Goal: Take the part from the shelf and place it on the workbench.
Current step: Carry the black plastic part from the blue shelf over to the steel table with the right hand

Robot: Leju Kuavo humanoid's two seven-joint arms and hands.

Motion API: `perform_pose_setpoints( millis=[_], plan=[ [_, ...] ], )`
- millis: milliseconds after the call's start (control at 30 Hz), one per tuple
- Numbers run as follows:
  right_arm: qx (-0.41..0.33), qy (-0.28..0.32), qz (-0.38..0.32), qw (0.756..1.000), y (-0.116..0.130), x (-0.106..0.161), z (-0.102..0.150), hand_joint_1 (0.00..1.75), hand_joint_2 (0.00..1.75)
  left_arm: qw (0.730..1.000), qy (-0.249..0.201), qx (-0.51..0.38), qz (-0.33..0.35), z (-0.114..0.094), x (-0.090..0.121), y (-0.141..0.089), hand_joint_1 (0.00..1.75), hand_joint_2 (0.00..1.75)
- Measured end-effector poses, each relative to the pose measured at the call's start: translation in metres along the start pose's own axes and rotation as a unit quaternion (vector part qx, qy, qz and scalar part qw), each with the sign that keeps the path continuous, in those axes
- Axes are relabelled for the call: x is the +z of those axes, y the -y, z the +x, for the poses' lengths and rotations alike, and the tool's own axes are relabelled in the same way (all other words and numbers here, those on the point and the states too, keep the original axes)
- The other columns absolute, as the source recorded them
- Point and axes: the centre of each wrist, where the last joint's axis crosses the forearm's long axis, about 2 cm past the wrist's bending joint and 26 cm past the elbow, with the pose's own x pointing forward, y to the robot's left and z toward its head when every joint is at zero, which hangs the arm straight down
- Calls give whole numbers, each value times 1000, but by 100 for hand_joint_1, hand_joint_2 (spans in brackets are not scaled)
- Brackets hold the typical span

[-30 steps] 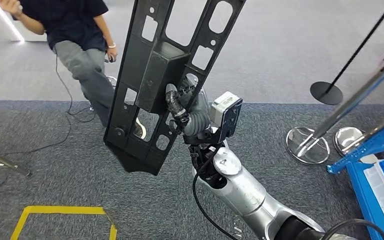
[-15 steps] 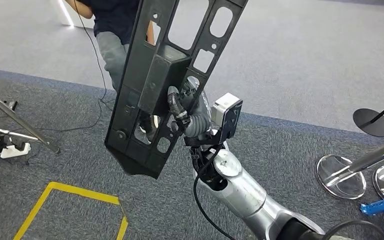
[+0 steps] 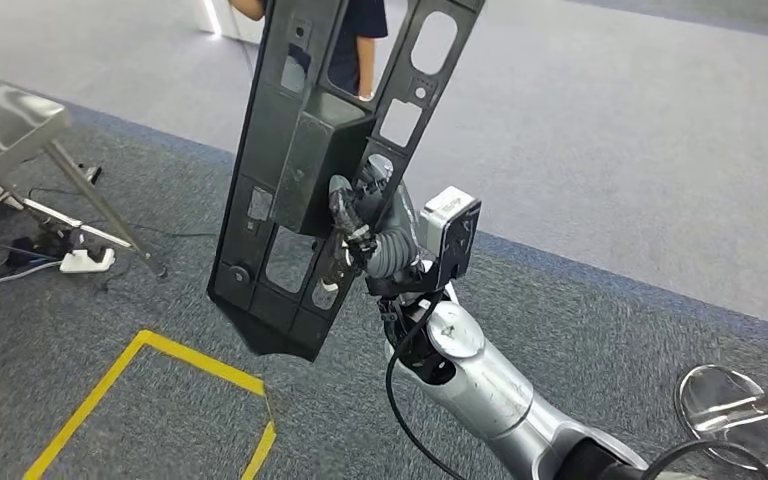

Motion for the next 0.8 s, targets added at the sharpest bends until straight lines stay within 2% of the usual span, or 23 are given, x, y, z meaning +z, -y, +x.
perform_pose_setpoints(
  millis=[400, 800],
  plan=[
    [9, -7, 6, 1000, 8, 4, 15, 175, 175, 1000, 13, -19, -7, 5, 1, 4, 0, 175],
    [4, -3, 9, 1000, 10, 3, 17, 175, 175, 1000, 15, -10, -6, 6, 2, 8, 0, 175]
  ],
)
